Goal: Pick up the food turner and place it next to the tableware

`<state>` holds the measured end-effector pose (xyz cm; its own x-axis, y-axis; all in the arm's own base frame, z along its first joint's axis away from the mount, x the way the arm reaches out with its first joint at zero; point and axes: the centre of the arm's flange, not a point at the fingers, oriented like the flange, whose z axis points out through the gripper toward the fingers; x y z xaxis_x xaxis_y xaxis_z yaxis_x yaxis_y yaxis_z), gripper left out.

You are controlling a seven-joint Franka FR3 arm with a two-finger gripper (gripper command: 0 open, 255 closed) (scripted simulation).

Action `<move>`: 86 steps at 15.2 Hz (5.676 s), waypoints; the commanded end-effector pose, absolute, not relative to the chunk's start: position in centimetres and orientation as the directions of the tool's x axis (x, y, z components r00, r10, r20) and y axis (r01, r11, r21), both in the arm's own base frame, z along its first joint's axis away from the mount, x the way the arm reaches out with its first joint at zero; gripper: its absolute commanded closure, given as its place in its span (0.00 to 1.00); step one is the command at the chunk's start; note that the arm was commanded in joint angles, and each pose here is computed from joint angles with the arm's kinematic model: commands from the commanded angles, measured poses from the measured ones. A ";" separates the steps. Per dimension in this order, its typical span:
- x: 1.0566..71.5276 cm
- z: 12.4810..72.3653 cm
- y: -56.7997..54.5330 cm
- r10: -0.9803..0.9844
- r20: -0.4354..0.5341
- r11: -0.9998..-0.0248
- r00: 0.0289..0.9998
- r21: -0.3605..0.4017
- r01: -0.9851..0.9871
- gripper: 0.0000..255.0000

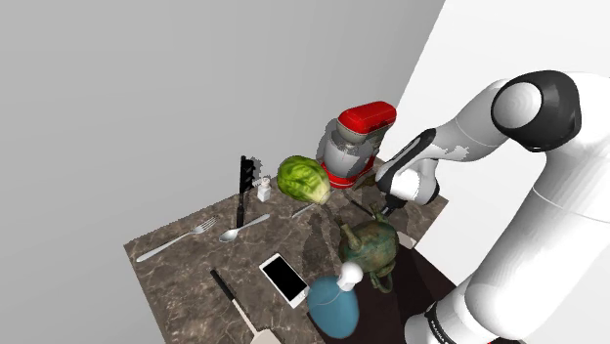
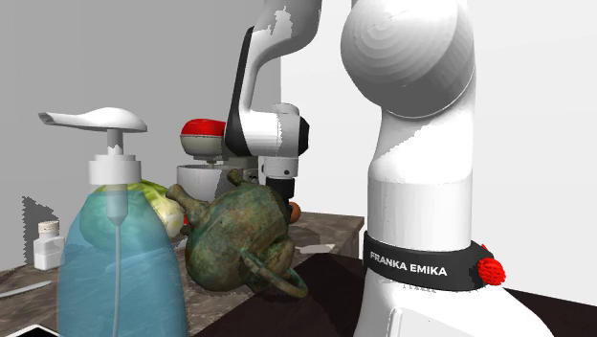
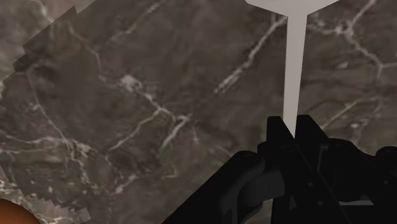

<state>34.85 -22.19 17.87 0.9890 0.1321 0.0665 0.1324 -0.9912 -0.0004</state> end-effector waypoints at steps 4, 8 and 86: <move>34.8 18.9 -22.2 0.132 0.066 -0.991 0.989 0.000 0.132 1.00; 34.8 21.0 -22.2 0.132 0.066 -0.991 0.989 0.000 0.132 1.00; 44.4 18.4 10.5 0.738 -0.018 -0.675 0.675 0.008 0.738 1.00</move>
<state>45.15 10.58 19.13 0.6739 0.7388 0.0041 0.7385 -0.6738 0.0224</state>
